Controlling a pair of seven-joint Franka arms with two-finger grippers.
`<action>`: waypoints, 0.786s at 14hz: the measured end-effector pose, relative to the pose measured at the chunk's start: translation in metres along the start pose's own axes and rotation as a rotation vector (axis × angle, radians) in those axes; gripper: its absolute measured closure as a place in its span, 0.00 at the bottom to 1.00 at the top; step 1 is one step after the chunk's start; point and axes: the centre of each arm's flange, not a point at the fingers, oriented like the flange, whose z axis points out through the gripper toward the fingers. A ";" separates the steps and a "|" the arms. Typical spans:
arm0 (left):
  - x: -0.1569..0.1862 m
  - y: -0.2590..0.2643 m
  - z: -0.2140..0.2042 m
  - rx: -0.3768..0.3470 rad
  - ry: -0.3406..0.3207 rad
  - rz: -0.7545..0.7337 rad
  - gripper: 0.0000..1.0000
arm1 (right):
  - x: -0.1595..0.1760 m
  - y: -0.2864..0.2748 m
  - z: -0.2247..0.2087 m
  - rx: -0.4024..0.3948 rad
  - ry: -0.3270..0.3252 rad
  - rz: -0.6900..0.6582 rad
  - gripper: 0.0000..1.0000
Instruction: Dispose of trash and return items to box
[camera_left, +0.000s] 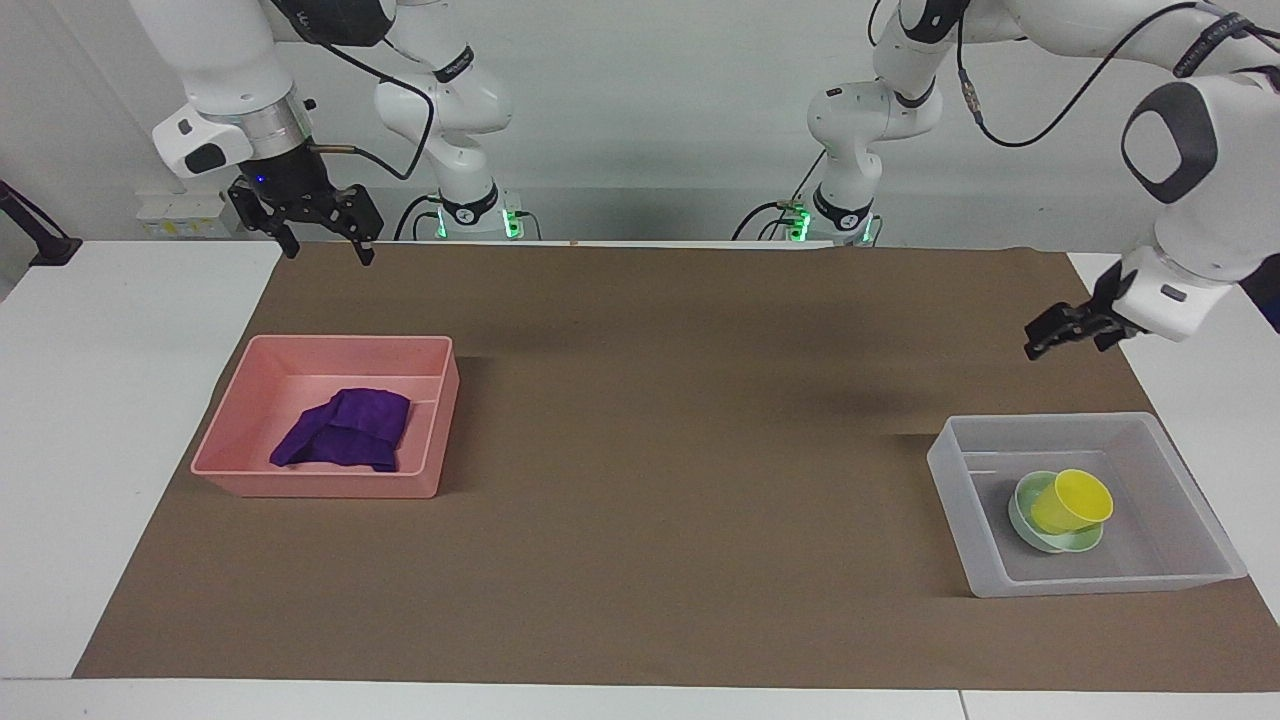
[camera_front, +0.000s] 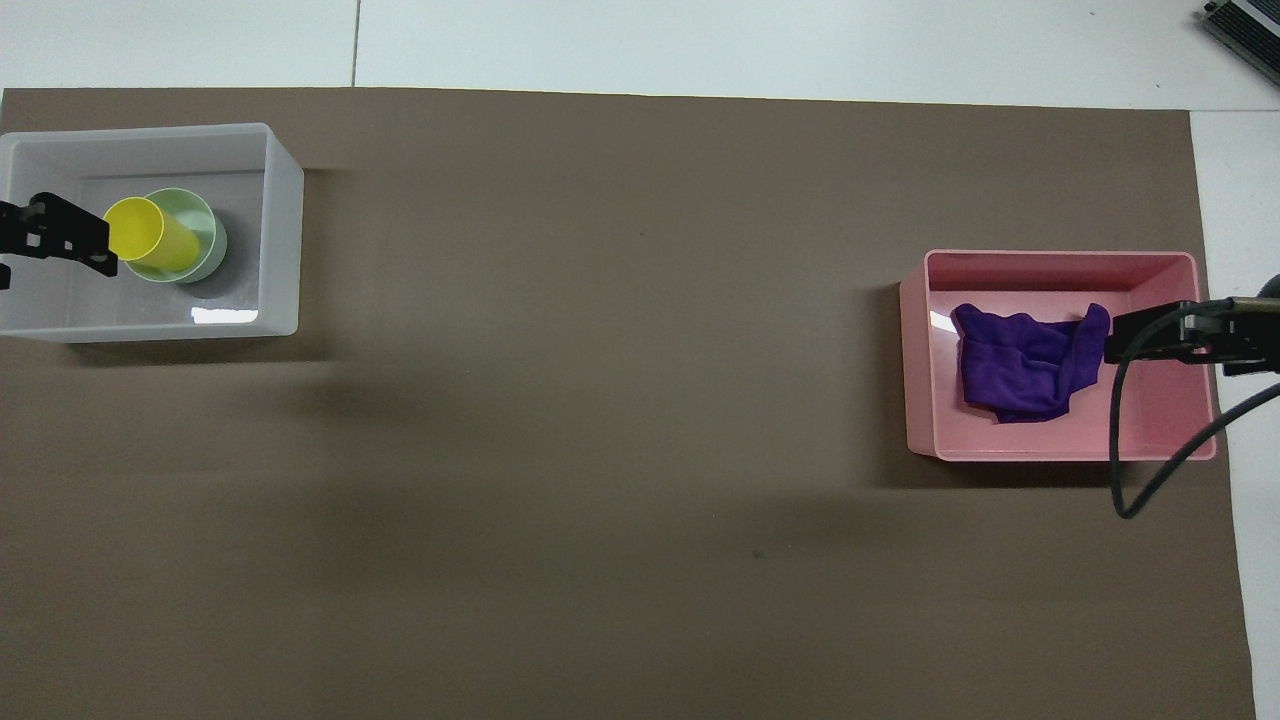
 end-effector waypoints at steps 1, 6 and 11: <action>-0.009 0.015 -0.003 0.007 -0.001 -0.005 0.00 | 0.000 0.000 -0.003 0.000 0.007 0.000 0.00; -0.045 0.021 0.024 -0.017 0.115 -0.038 0.00 | 0.002 0.002 -0.008 0.000 0.016 0.004 0.00; -0.069 0.018 0.010 -0.022 0.121 -0.035 0.00 | 0.002 0.003 -0.007 -0.001 0.015 0.005 0.00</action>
